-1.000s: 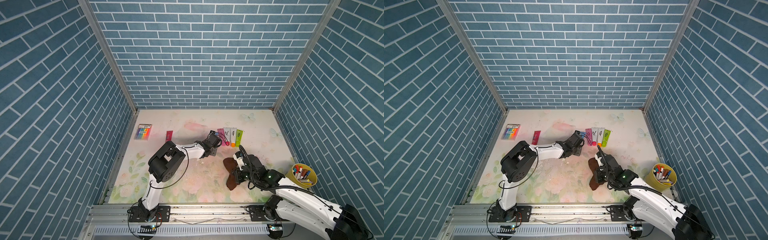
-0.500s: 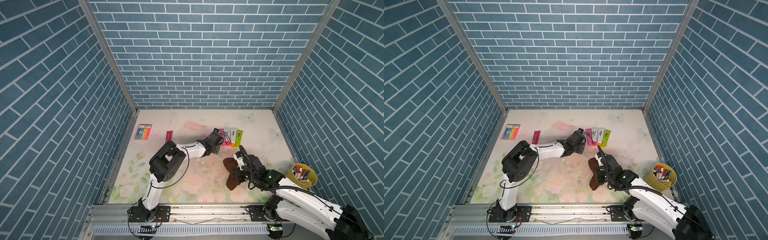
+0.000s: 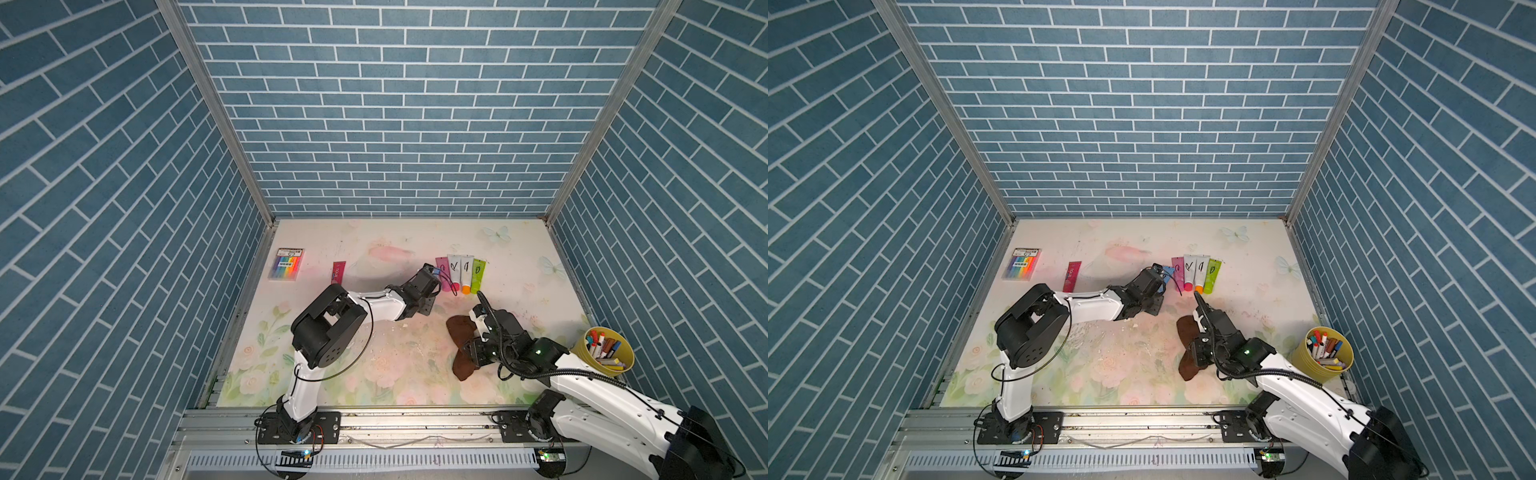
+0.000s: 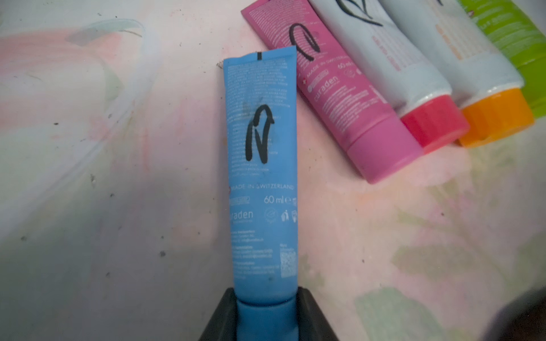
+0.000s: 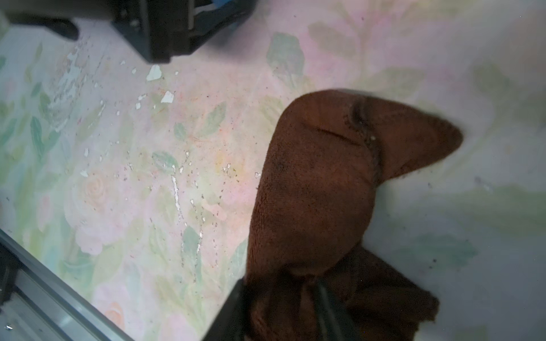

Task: Wipe the surface of the toothpaste tube
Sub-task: Move the toothpaste to the center of the board, then wipe the dirt from the toothpaste tube.

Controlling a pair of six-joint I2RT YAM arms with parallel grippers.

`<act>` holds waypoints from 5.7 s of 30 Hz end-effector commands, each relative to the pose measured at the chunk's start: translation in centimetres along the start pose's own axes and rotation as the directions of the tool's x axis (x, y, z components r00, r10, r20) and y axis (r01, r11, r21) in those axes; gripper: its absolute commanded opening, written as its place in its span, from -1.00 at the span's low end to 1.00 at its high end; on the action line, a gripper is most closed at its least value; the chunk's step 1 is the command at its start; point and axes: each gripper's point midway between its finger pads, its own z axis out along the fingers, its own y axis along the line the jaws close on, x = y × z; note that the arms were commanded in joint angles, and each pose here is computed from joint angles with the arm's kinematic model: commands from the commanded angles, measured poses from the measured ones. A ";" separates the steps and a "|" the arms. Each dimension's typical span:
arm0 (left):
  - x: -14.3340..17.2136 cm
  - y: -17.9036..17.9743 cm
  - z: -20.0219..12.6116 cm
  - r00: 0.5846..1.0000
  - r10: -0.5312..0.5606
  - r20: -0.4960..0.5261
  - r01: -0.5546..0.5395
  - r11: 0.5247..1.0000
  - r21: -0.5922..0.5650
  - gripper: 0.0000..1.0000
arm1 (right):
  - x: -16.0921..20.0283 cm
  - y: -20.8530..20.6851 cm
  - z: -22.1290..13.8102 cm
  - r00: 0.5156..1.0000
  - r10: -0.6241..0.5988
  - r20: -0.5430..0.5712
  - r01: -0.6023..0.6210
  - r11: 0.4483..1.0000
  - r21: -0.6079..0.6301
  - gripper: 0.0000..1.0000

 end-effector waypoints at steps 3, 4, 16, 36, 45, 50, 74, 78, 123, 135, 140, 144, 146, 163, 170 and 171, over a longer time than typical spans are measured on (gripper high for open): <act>4.0 -0.2 -3.8 0.998 0.046 -0.037 -0.044 0.997 0.057 -0.64 | 0.8 -0.9 -0.5 0.997 0.065 -0.036 -0.063 0.997 0.046 0.13; 4.9 -0.2 -4.8 0.998 0.056 -0.032 -0.053 0.996 0.065 -0.64 | 0.9 -0.8 -0.6 0.997 0.067 -0.033 -0.066 0.997 0.040 0.15; 9.1 -3.4 -9.7 0.982 0.177 0.062 -0.185 0.968 0.169 -0.47 | 0.6 1.0 1.7 0.995 0.087 -0.051 -0.090 0.994 -0.058 -0.07; 10.8 -2.1 -10.5 0.985 0.131 0.113 -0.150 0.973 0.177 -0.17 | -6.3 4.7 0.5 0.996 -0.035 0.080 0.046 0.990 -0.132 -1.00; 11.0 -2.6 -9.6 0.983 0.153 0.102 -0.170 0.967 0.188 -0.04 | -9.3 5.5 3.7 0.992 -0.102 0.071 0.109 0.989 -0.102 -1.00; 11.6 -3.2 -9.0 0.983 0.170 0.073 -0.181 0.962 0.206 -0.11 | -10.5 6.2 5.1 0.990 -0.123 0.066 0.130 0.985 -0.113 -1.00; 10.9 -4.7 -8.5 0.980 0.178 0.084 -0.194 0.950 0.245 -0.60 | -3.6 8.6 10.8 0.993 -0.036 -0.109 -0.009 0.922 -0.387 -1.00; 10.8 -5.2 -9.0 0.979 0.174 0.102 -0.195 0.944 0.265 -0.61 | -3.0 10.9 10.3 0.993 -0.054 -0.109 -0.002 0.886 -0.463 -1.00; 11.4 -6.4 -9.4 0.969 0.221 0.113 -0.244 0.934 0.260 -0.81 | -5.6 8.4 10.8 0.995 0.098 -0.029 -0.102 0.927 -0.360 -1.00; 10.7 -5.8 -10.0 0.959 0.239 0.152 -0.264 0.947 0.180 -0.91 | -8.1 9.5 7.9 0.996 0.083 0.030 -0.065 0.918 -0.392 -1.00; 10.4 -5.5 -10.4 0.955 0.241 0.173 -0.266 0.953 0.146 -0.94 | -6.7 9.2 9.4 0.996 0.085 -0.026 -0.088 0.918 -0.386 -1.00; 10.1 -4.5 -10.6 0.953 0.240 0.186 -0.259 0.962 0.086 -0.98 | -4.2 7.3 11.4 0.989 0.112 -0.095 -0.136 0.941 -0.311 -1.00; 9.9 -4.0 -10.7 0.951 0.241 0.194 -0.255 0.965 0.052 -1.00 | -2.9 5.9 12.0 0.985 0.126 -0.121 -0.154 0.954 -0.256 -1.00; 9.1 -3.5 -12.1 0.934 0.257 0.250 -0.259 0.966 -0.026 -1.00 | -2.1 -3.9 12.5 0.946 0.309 -0.101 -0.309 0.951 0.018 -1.00; 9.5 -4.0 -11.4 0.934 0.276 0.227 -0.278 0.960 -0.023 -1.00 | -3.0 2.6 10.4 0.974 0.202 -0.104 -0.221 0.950 -0.220 -1.00; 9.6 -4.1 -11.2 0.934 0.279 0.223 -0.281 0.959 -0.023 -1.00 | -3.0 3.8 10.0 0.979 0.175 -0.103 -0.195 0.949 -0.247 -1.00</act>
